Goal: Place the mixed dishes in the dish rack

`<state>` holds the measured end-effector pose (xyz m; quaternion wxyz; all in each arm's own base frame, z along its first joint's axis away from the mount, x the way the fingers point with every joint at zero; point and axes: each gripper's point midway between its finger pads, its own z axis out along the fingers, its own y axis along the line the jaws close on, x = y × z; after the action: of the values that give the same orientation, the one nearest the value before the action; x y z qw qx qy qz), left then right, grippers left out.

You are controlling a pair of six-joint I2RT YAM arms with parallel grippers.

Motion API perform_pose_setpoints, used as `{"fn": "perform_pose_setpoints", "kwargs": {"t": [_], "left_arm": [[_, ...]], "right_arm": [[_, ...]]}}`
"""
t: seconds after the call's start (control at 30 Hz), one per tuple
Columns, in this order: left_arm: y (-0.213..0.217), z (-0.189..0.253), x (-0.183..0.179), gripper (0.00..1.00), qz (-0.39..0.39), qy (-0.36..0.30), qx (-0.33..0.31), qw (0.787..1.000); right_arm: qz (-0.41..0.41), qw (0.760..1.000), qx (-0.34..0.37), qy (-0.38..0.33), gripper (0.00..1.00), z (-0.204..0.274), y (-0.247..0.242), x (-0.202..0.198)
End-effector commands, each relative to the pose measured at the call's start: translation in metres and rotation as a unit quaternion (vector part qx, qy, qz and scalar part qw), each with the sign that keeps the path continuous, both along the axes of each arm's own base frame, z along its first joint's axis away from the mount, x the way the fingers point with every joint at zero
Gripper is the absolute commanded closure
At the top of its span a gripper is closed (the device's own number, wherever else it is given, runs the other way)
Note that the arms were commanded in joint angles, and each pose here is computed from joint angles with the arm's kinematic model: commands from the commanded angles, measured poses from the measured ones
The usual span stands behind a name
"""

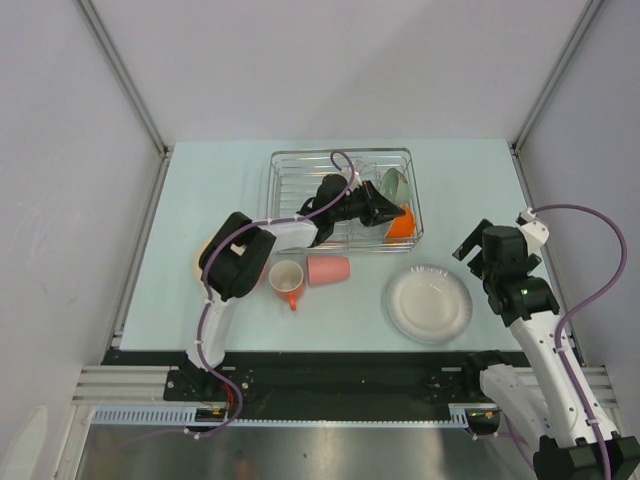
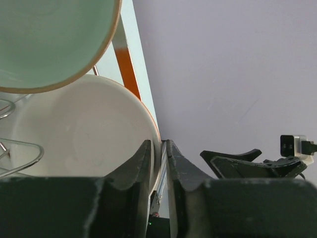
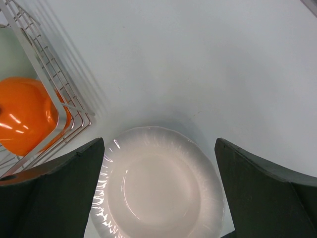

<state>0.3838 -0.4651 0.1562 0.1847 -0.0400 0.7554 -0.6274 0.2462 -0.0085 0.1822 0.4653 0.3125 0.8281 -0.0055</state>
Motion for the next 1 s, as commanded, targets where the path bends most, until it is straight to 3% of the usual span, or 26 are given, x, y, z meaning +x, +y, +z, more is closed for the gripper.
{"fn": "perform_pose_setpoints", "kwargs": {"t": [0.0,0.1,0.33,0.5,0.53,0.57,0.77,0.87,0.9,0.97], "left_arm": [[-0.002,0.012,-0.002,0.73,-0.011,-0.031,-0.012,0.999],[-0.003,0.015,-0.002,0.47,-0.013,-0.034,-0.014,0.999],[0.001,0.038,-0.006,0.34,-0.027,-0.047,-0.018,0.998],[0.016,0.069,-0.012,0.19,-0.040,-0.054,-0.022,0.998],[0.019,0.072,-0.013,0.06,-0.042,-0.052,-0.019,0.998],[0.024,0.082,-0.017,0.00,-0.052,-0.061,-0.022,0.997],[0.050,0.106,-0.025,0.00,-0.077,-0.105,0.005,0.992],[0.071,0.115,-0.018,0.01,-0.075,-0.145,0.043,0.986],[0.081,0.106,-0.019,0.00,-0.076,-0.130,0.071,0.986],[0.106,0.116,-0.003,0.01,-0.066,-0.184,0.112,0.974]], "right_arm": [[-0.007,1.000,-0.002,-0.017,0.00,0.016,-0.002,-0.001],[-0.008,1.000,-0.002,-0.019,0.00,0.017,-0.003,-0.001],[-0.006,1.000,0.001,-0.019,0.00,0.016,-0.001,0.004],[0.006,1.000,0.007,-0.028,0.00,0.018,0.006,0.015],[0.013,0.999,0.011,-0.031,0.00,0.018,0.010,0.018],[0.016,0.999,0.013,-0.040,0.00,0.022,0.012,0.023],[0.059,0.997,0.000,-0.045,0.00,0.025,0.041,0.046],[0.094,0.994,-0.031,-0.048,0.00,0.033,0.066,0.062],[0.098,0.993,-0.049,-0.048,0.00,0.036,0.070,0.067],[0.125,0.989,-0.064,-0.042,0.00,0.038,0.094,0.084]]}}
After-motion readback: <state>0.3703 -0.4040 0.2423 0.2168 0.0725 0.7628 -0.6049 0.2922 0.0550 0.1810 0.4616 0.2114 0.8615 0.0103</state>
